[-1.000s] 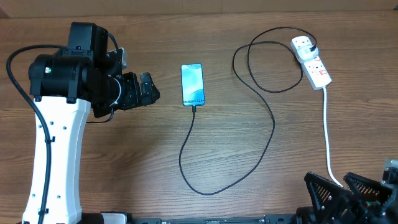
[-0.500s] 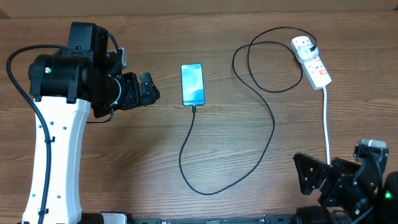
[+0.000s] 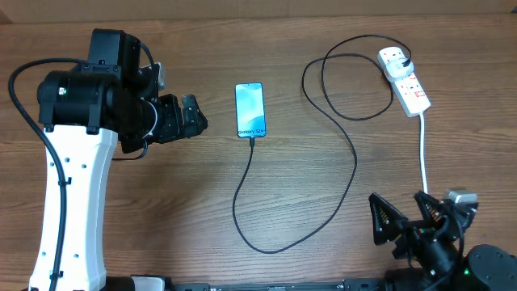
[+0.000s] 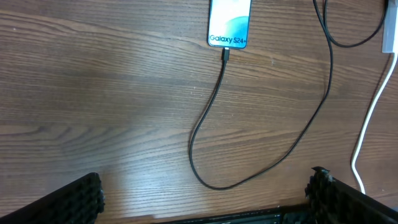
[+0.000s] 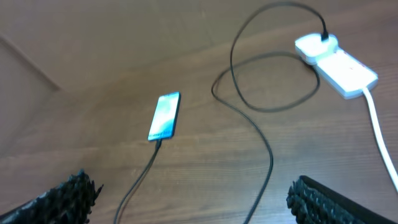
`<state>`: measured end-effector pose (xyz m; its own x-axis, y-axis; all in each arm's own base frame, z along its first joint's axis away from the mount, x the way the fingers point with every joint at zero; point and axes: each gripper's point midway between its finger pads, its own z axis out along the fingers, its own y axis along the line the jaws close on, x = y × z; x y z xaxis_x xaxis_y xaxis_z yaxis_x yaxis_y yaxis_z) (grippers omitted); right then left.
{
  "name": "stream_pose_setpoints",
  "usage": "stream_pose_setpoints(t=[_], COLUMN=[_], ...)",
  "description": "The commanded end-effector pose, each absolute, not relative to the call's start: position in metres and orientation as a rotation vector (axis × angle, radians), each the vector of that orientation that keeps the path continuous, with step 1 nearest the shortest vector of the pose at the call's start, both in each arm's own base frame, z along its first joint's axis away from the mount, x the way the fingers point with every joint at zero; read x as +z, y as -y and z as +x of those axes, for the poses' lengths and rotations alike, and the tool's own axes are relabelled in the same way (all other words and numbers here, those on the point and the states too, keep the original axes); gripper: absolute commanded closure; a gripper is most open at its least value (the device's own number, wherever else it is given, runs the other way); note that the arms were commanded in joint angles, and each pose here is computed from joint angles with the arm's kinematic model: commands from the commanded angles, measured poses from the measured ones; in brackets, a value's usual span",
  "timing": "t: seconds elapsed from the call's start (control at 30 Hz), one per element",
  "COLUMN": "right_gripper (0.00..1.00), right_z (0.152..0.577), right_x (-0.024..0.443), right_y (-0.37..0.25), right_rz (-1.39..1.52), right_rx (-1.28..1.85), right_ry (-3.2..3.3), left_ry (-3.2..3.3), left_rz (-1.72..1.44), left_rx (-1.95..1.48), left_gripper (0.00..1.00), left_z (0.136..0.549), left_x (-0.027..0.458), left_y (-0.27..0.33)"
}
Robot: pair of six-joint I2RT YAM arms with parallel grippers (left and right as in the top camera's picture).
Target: Plug charger to phone and switch on socket
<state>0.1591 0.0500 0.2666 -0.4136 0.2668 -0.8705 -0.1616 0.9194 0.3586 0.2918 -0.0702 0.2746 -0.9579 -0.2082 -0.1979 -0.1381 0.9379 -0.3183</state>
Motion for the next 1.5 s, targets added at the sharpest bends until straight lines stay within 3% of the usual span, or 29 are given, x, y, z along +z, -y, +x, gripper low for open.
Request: stream_pose_setpoints(t=[0.0,0.57,1.47], right_gripper=[0.0,0.0,0.0], right_z=[0.165,0.212,0.236], right_x=[0.258,0.232,0.205], right_y=[-0.058,-0.066,-0.058], right_rz=[-0.048,-0.162,-0.226], right_rx=[0.458,0.425,0.262], right_ry=[-1.877,-1.582,-1.438], left_ry=[-2.861,-2.861,-2.861], left_rz=[-0.26,-0.26,-0.26], left_rx=[-0.441,-0.441,-0.44], left_gripper=[0.0,0.0,0.01], left_z=[0.292,0.292,0.292], left_x=[0.275,0.275,0.275], left_y=[0.07,0.07,0.07])
